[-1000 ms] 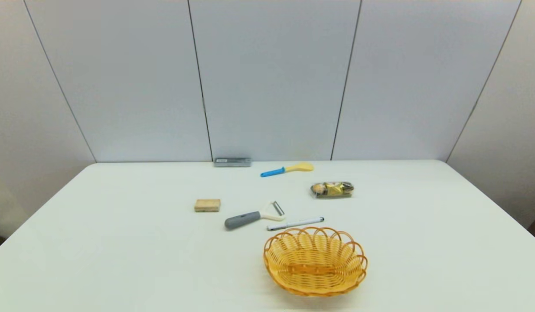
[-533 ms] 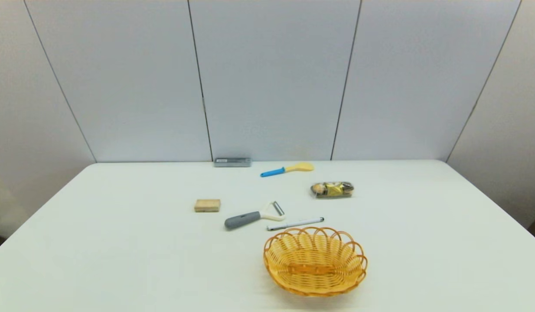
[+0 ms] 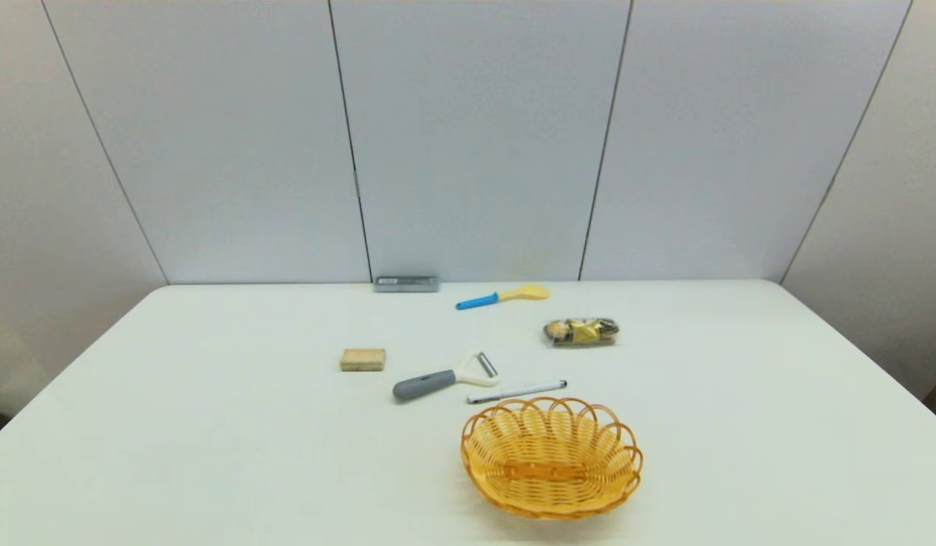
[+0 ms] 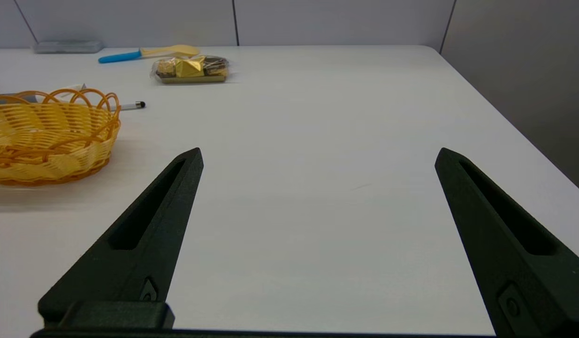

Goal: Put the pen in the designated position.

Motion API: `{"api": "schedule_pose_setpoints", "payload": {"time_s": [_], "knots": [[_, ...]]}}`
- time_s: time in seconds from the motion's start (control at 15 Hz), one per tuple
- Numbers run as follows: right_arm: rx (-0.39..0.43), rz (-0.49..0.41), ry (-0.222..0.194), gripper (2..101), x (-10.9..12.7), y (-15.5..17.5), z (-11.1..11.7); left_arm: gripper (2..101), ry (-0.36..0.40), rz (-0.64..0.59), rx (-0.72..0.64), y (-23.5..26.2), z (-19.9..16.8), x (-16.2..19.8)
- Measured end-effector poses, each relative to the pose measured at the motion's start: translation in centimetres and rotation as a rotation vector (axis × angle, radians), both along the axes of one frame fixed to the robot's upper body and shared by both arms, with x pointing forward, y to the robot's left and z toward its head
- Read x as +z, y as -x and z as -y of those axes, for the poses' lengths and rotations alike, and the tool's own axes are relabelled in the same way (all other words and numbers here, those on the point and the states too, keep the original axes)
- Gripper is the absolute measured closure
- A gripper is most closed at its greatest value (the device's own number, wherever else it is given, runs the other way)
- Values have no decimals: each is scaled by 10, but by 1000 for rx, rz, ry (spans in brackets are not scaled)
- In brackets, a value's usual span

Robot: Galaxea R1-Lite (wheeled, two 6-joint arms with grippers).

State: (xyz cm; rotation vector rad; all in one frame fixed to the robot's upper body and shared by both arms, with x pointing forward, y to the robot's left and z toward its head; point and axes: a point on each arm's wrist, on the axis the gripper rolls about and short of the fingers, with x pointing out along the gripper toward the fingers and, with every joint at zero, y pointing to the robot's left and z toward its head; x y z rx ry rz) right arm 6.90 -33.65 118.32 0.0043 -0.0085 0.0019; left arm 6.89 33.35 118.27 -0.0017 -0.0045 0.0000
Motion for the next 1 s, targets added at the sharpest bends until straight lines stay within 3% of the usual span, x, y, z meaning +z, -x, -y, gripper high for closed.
{"api": "schedule_pose_setpoints", "payload": {"time_s": [1.0], "knots": [[0,-1,4,43,0,0,0,54,0,0,0,0,0,0]]}}
